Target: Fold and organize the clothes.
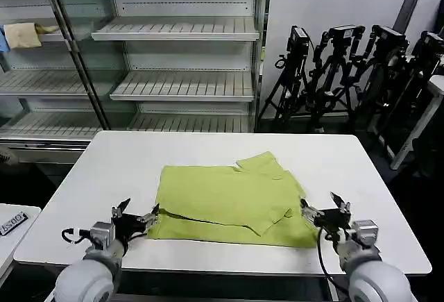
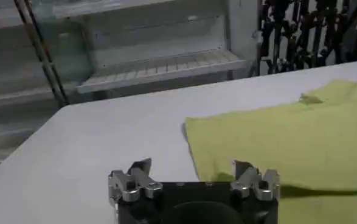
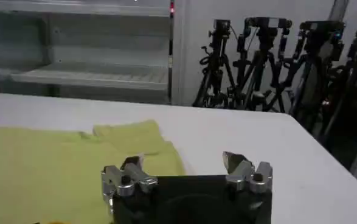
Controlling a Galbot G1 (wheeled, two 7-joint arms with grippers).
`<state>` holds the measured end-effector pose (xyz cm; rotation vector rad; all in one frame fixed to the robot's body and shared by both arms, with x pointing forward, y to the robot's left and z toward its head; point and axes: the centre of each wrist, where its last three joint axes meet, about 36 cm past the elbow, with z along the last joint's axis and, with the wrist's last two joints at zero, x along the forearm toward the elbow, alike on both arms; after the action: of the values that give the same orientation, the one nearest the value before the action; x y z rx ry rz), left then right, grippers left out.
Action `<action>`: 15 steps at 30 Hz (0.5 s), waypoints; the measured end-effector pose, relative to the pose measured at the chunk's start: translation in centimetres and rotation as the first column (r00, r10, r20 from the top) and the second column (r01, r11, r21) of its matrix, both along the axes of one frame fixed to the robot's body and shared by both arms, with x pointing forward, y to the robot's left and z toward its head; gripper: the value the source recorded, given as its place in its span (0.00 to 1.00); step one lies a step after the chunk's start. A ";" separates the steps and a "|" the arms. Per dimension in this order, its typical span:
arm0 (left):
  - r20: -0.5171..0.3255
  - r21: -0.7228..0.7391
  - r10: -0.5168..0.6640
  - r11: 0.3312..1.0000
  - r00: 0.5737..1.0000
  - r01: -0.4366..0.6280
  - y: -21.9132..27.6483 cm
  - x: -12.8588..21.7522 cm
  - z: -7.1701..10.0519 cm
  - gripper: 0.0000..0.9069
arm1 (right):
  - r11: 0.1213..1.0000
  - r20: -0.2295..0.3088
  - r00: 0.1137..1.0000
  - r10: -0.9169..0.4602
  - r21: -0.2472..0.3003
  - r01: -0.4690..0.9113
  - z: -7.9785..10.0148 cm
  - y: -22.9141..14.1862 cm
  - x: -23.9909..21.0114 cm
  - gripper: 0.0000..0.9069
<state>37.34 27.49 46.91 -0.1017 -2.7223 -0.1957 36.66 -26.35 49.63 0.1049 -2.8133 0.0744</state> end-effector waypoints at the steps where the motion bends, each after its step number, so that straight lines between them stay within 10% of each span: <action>1: 0.004 -0.005 0.004 1.000 1.000 -0.004 0.0 0.5 0.1 1.00 | 1.000 0.001 1.000 0.001 0.003 -0.001 0.0 0.2 0.8 1.00; 15: 0.018 -0.036 0.017 0.999 1.000 -0.017 -1.8 8.7 0.9 1.00 | 0.999 -0.034 0.999 -0.021 0.026 0.022 -0.7 2.0 12.1 1.00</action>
<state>46.08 25.72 47.77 -0.0872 -2.7448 -0.1435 48.71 -24.39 48.97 0.0814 -2.7821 0.0301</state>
